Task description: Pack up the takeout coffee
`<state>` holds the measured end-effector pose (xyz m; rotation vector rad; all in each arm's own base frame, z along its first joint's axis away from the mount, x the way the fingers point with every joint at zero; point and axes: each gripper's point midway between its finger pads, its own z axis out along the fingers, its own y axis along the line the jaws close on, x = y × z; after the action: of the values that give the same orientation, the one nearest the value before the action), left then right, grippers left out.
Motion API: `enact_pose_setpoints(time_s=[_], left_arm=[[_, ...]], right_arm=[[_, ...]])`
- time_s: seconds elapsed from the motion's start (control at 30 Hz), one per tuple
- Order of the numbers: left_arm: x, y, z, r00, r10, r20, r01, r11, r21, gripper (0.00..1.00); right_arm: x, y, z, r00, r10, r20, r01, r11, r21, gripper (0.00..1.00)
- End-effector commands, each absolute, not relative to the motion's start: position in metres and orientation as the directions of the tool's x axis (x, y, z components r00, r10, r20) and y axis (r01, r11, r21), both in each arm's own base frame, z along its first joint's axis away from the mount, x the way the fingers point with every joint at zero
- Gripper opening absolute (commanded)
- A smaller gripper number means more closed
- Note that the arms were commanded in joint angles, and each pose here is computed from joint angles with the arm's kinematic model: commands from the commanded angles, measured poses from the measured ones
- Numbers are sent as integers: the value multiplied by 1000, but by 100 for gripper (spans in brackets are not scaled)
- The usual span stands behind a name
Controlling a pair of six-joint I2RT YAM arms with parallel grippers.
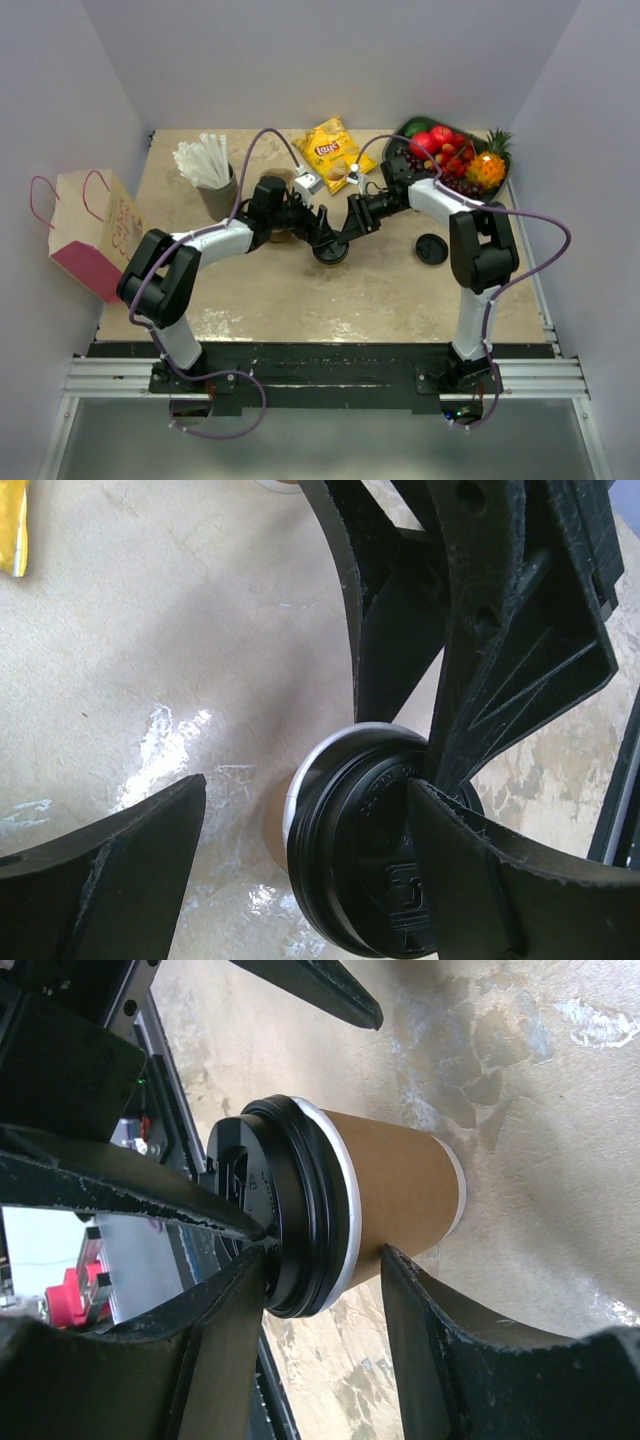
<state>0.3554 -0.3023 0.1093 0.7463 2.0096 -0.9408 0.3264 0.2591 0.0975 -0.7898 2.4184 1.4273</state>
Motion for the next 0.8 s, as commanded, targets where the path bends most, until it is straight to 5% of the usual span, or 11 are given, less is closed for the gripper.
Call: enact_pose_setpoints(time_s=[0.0, 0.33, 0.77], left_arm=[[364, -307, 130, -503, 131, -854, 766, 526, -371, 86], [357, -302, 158, -508, 101, -855, 775, 488, -402, 88], [333, -289, 121, -567, 163, -808, 751, 506, -425, 87]], right_arm=[[336, 259, 110, -778, -363, -512, -628, 423, 653, 49], [351, 252, 123, -750, -350, -562, -657, 498, 566, 45], [344, 265, 132, -713, -376, -592, -696, 481, 533, 56]])
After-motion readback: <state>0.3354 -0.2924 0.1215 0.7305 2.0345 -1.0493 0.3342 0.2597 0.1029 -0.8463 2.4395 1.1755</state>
